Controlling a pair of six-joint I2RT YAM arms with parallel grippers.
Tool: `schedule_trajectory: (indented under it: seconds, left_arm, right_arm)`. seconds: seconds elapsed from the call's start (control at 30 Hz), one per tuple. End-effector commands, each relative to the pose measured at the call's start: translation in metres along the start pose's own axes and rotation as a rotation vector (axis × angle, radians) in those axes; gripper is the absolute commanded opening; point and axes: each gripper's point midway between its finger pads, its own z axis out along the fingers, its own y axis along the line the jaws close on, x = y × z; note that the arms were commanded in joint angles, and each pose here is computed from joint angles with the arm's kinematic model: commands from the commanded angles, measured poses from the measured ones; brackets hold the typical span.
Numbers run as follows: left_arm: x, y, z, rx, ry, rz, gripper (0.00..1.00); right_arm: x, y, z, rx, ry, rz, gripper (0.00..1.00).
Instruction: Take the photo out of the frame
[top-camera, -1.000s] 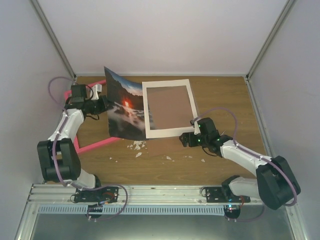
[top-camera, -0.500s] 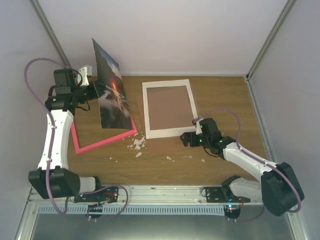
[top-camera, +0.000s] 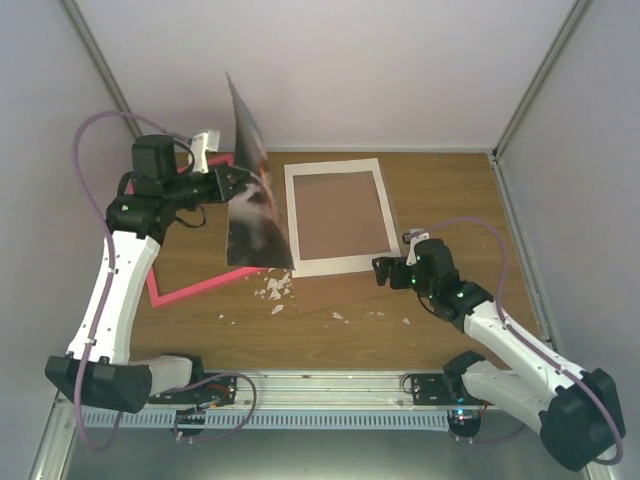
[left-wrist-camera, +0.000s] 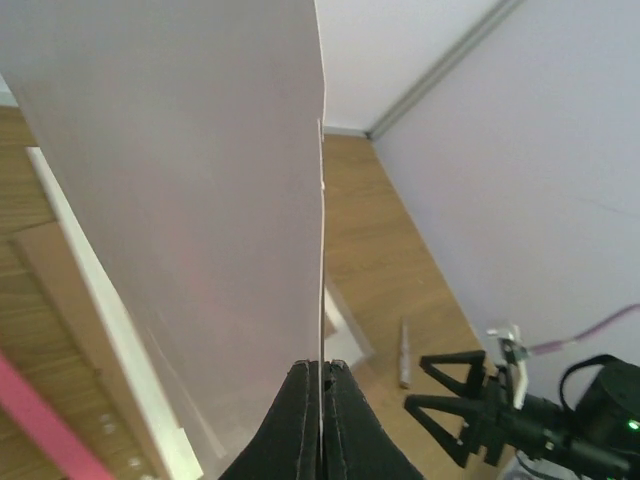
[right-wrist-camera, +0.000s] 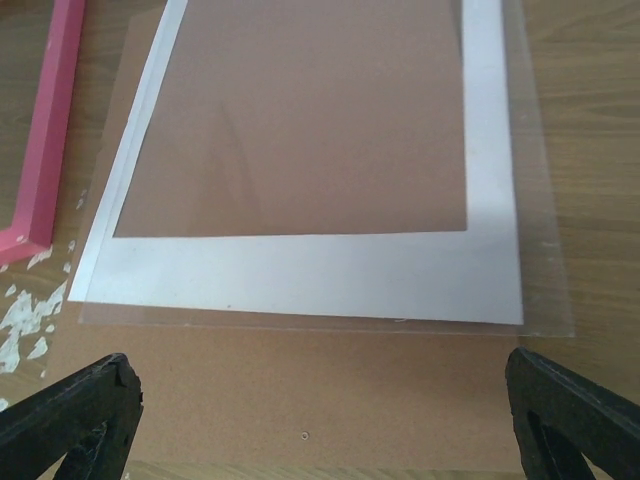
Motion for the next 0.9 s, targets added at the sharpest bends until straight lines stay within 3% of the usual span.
schedule_trajectory:
  seconds: [0.0, 0.23, 0.37, 0.87]
  left_arm:
    - [-0.002, -0.039, 0.022, 0.144, -0.012, -0.006, 0.0]
    - [0.012, -0.086, 0.069, 0.27, 0.027, -0.031, 0.0]
    - [0.028, -0.093, 0.099, 0.306, 0.046, -0.079, 0.0]
    - [0.148, -0.003, 0.188, 0.152, 0.155, -0.352, 0.0]
  right_arm:
    - [0.001, -0.014, -0.011, 0.076, -0.033, 0.025, 1.0]
    - [-0.018, -0.023, -0.038, 0.117, -0.153, 0.06, 1.0]
    - [-0.025, -0.03, -0.051, 0.154, -0.209, 0.076, 1.0]
    - [-0.027, -0.04, -0.063, 0.194, -0.267, 0.098, 1.0]
